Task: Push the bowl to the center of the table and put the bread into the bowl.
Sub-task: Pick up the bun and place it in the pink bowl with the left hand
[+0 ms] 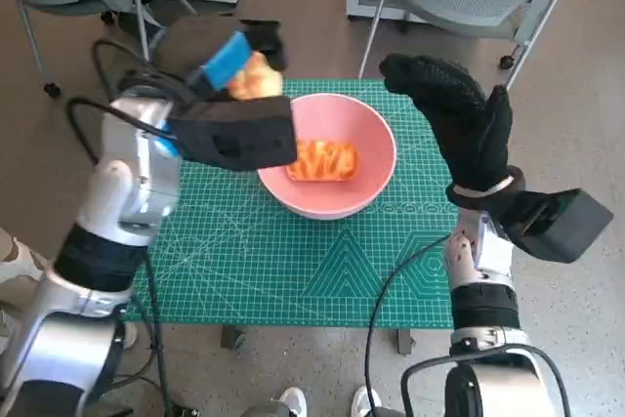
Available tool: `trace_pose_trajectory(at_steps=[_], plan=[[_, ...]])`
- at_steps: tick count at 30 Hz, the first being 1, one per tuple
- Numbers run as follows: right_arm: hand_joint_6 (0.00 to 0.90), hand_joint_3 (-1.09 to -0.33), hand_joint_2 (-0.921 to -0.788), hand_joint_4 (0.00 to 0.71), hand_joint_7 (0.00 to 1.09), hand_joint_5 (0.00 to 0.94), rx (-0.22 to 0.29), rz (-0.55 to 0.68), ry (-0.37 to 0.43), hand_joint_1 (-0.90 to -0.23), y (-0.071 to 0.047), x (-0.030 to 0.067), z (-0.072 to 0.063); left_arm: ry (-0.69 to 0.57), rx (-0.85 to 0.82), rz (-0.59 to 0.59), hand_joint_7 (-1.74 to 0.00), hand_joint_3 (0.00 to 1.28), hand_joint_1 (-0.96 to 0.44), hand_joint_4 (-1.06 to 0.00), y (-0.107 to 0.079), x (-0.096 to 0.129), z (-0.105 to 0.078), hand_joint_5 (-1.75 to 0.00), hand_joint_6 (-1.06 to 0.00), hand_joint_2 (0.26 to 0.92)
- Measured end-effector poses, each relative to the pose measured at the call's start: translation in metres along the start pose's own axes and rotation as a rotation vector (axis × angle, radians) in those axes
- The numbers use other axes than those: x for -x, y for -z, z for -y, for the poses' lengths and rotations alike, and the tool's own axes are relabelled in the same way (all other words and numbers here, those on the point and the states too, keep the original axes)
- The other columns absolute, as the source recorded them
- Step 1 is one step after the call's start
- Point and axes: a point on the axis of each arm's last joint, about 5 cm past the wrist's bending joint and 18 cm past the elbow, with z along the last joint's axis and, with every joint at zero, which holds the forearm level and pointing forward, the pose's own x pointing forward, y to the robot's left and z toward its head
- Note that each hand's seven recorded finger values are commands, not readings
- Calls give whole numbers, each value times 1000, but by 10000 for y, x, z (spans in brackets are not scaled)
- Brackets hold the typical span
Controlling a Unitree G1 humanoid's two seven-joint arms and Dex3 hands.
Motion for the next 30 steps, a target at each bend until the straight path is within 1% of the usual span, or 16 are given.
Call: trace_pose_trajectory(at_steps=[6,10,20,25,27,29,30], plan=[[-1,-887,-921,109,301,0,1,2,1,-680,-2,5,-1,56,10,35,-1120,35,1,-784,-89,-98,142,-1076,-670,904],[-1,-888,-921,99,301,0,3,5,4,-679,-5,17,2,76,14,56,-1106,35,1,-778,-125,-145,205,-1094,-672,905],[-1,-885,-921,92,299,0,7,7,11,-680,-11,64,5,105,16,66,-1082,35,1,-766,-130,-238,273,-1125,-678,907],[-1,-882,-921,92,300,0,11,11,12,-679,-18,68,7,126,22,54,-1077,40,2,-735,-122,-264,301,-1177,-662,916],[-1,-881,-921,92,300,0,11,12,14,-679,-20,67,7,141,32,50,-1078,65,2,-719,-124,-274,312,-1228,-623,918],[-1,-880,-921,90,300,0,12,13,14,-679,-23,64,7,177,48,46,-1206,127,1,-614,-127,-285,313,-1271,-567,920],[-1,-879,-921,89,300,0,13,13,14,-680,-23,64,7,203,62,45,-1087,124,8,-557,-127,-290,310,-1193,-482,890]])
